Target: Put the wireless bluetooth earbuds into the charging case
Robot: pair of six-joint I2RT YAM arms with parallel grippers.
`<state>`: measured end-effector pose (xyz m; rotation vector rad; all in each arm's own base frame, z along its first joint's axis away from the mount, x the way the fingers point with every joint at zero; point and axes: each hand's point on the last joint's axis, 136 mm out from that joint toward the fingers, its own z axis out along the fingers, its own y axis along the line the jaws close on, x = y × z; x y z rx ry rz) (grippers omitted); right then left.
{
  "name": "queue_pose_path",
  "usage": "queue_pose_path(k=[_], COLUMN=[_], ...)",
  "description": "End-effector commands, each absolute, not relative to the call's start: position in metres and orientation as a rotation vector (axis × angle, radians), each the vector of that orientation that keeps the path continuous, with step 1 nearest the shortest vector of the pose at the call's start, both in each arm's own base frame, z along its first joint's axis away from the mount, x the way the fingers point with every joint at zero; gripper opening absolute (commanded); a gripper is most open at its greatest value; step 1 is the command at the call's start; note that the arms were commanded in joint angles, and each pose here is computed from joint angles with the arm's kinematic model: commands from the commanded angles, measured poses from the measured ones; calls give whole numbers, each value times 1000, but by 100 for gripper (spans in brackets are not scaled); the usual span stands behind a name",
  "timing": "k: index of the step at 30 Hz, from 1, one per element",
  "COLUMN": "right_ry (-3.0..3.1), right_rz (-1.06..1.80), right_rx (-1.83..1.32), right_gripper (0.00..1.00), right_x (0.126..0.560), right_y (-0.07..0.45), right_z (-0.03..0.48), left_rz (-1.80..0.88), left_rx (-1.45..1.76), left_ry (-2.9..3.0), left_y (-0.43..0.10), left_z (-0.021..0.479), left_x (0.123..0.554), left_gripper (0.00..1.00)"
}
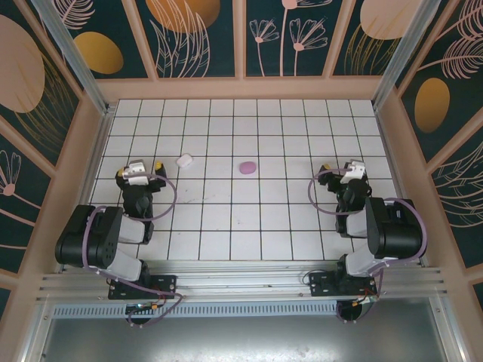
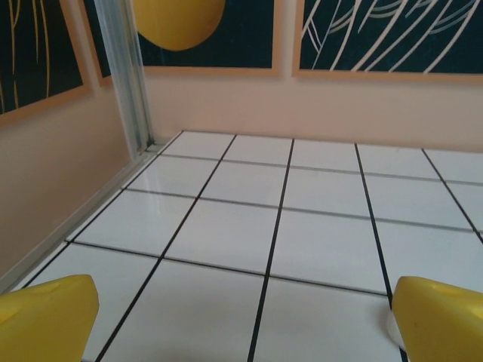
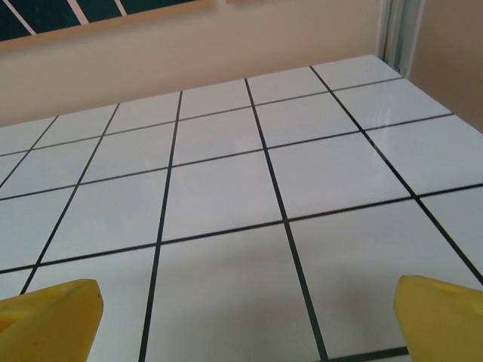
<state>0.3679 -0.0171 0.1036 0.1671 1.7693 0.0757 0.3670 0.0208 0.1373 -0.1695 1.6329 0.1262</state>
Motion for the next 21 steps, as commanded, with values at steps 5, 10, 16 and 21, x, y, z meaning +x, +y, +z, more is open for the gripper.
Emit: queue_pose_path(k=[5,10,16,21], right_ry=[1709,1709,1712,1712], right_rz=[65,63,63,65], right_rx=[128,129,128,125], right_gripper=[99,99,99,99], right_x=[377,377,378,377], right_y=[-12,-13,-12,-12], right_z=[122,121,121,121], left_rz=[66,67,68,67], left_rx=[-161,-162,-161,-161], left_ry=[1652,1653,1654,1655], left_y=[19,19,19,19], left_z=[137,137,136,136], left_x=[376,375,375,375], left_gripper=[99,98,99,99])
